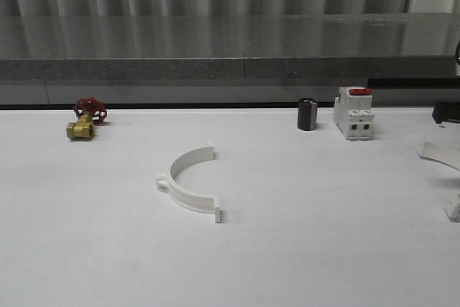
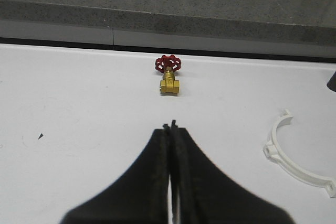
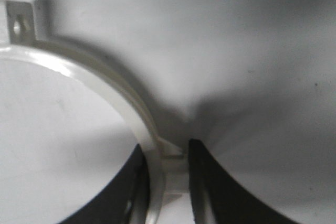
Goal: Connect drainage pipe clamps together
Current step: 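Carry the clamp half to the placed half and align their ends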
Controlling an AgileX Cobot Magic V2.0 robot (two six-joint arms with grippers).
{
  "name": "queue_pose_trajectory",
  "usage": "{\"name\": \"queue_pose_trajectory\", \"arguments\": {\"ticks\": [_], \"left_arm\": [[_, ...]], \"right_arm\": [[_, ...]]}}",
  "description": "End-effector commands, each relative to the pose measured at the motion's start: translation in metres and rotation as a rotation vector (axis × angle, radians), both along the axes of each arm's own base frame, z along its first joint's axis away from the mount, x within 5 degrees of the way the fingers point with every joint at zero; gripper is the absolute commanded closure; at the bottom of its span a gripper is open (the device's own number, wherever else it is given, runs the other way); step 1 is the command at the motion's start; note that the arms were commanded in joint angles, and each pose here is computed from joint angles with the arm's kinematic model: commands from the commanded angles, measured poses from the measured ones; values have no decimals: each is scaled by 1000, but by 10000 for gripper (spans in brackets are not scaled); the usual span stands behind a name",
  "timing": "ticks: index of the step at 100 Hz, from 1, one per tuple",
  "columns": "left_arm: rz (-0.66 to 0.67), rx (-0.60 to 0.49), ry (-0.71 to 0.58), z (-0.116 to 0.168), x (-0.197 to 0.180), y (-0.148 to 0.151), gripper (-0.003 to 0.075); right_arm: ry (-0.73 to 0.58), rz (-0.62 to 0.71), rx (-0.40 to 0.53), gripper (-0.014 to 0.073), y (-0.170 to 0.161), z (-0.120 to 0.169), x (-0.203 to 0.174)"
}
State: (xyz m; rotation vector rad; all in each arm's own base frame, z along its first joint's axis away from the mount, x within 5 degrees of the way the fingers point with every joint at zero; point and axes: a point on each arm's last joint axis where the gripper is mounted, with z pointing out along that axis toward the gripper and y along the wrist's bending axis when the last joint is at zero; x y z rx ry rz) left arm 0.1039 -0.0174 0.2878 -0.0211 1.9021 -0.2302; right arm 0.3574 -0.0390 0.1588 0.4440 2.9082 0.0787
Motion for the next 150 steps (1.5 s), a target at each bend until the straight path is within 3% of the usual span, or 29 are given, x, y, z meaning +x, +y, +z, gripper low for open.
{"name": "queue_pose_trajectory", "arguments": {"ticks": [1,28,63,96,150], "left_arm": [[-6,-16,-100,16,2,-1,740],[-6,-16,-100,16,2,-1,740],[-6,-16,-100,16,2,-1,740],[-6,-16,-100,16,2,-1,740],[-6,-16,-102,16,2,-1,740]], "right_arm": [[-74,-9,-6,514,-2,23,4],[-84,22,38,514,17,43,14],[-201,225,65,514,136,87,32],[-166,351,44,514,209,71,43],[-121,412,36,514,242,46,46]]}}
